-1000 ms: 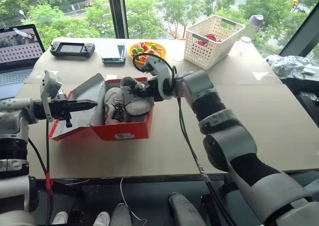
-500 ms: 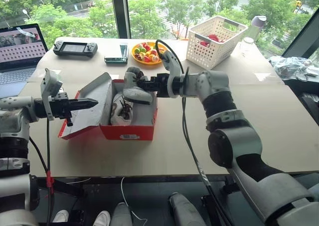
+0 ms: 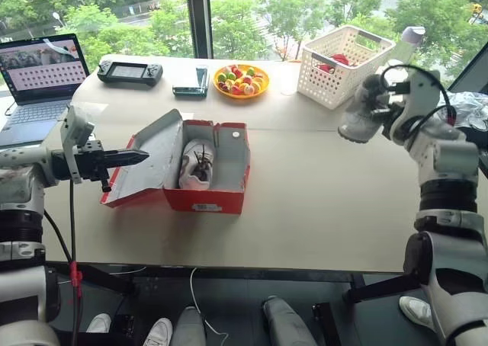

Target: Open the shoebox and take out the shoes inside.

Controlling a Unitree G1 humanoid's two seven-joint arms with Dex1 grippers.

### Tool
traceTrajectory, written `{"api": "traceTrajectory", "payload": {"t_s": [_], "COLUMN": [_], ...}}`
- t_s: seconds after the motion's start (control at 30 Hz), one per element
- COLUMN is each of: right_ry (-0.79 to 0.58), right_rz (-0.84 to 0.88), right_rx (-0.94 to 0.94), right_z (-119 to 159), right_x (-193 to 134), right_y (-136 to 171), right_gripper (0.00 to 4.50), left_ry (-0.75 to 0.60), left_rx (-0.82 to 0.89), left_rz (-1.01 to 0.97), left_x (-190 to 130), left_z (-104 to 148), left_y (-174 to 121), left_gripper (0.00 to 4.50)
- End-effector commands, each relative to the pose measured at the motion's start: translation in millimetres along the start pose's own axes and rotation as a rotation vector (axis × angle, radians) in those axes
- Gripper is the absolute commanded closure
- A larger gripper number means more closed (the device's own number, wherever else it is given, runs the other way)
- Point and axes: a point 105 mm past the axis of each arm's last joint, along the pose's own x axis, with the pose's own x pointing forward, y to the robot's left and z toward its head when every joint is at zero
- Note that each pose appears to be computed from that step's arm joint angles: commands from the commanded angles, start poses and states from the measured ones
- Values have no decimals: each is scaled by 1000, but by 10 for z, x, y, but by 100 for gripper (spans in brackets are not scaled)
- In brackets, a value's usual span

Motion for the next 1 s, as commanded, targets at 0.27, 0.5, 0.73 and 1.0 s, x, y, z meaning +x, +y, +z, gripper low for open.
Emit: {"api": "traceTrajectory", "payload": {"t_s": [0.27,0.5,0.73,1.0], "right_ry": [-89,-196,-509,-110], "right_rz": [-43,-81,572,1154], "right_rx": [-19,-288,-2,120], "right_z": [129,680,1834,1403], "right_x": [-19,-160,-976,-1637], "right_y": [-136,-193,1056,2593], "right_gripper": [21,9,9,9], "left_ry": [-34,-35,-33,-33], "left_rx": [39,40,41,29], "left_rz": [5,2,6,-4], "left_x": [-25,-24,-31,38], "left_z": [150,153,164,113], "left_y": [17,17,19,11], "left_gripper": [450,450,450,450]}}
